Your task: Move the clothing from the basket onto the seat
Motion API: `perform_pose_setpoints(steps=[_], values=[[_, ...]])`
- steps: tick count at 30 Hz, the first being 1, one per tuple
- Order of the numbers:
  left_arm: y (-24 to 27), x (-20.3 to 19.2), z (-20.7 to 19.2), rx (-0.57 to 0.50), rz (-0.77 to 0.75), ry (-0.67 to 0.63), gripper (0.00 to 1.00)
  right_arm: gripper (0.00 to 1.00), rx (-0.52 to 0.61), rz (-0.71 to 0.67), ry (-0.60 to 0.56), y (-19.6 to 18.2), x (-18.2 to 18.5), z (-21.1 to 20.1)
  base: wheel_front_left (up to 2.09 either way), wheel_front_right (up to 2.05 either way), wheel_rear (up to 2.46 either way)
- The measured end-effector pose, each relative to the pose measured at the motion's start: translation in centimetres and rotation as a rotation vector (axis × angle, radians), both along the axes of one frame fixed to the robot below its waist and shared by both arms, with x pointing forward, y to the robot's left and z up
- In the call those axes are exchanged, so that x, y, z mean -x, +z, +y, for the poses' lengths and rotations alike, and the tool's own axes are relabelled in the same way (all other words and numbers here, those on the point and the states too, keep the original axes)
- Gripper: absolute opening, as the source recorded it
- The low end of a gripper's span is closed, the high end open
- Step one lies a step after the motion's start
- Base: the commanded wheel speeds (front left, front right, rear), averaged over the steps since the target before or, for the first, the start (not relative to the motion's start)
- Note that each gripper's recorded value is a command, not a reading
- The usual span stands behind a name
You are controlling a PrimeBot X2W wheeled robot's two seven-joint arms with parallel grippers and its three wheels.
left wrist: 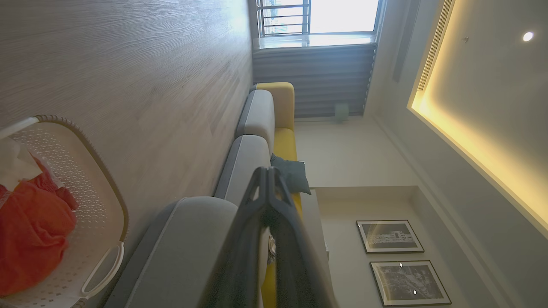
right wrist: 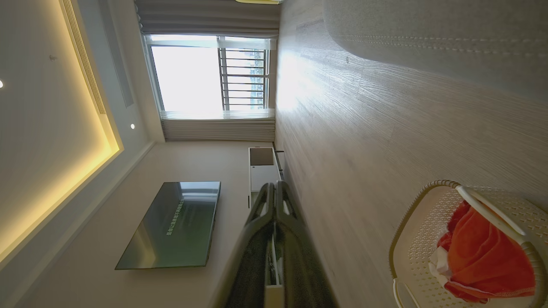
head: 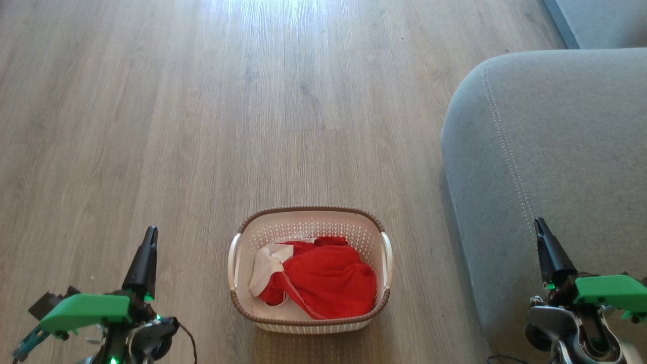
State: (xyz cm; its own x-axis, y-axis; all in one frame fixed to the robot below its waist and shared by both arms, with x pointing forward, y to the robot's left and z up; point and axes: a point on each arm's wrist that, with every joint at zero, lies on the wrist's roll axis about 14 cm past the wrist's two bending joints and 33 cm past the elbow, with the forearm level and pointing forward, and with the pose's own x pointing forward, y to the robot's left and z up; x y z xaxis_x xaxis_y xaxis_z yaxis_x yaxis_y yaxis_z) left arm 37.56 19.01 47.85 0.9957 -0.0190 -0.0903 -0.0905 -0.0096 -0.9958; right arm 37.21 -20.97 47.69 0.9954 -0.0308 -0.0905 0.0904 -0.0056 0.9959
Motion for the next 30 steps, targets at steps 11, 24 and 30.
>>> perform_pose_setpoints(steps=[11, 24, 30], values=[[0.0, 0.0, 0.0, 0.000, 0.000, 0.000, 0.00, 0.00, 0.000, 0.000, 0.000, 0.0, 0.0, 0.0, 0.00, 0.00, 0.00], [-4.1, 2.3, 0.0, 0.011, 0.128, 0.014, 1.00, 1.00, -0.005, 0.121, -0.013, -3.9, 2.2, -0.2, 0.00, 0.00, 0.00], [-3.9, 2.2, 0.2, 0.005, 0.120, 0.030, 1.00, 1.00, 0.025, 0.115, -0.028, -3.6, 2.2, -0.5, 0.00, 0.00, 0.00]])
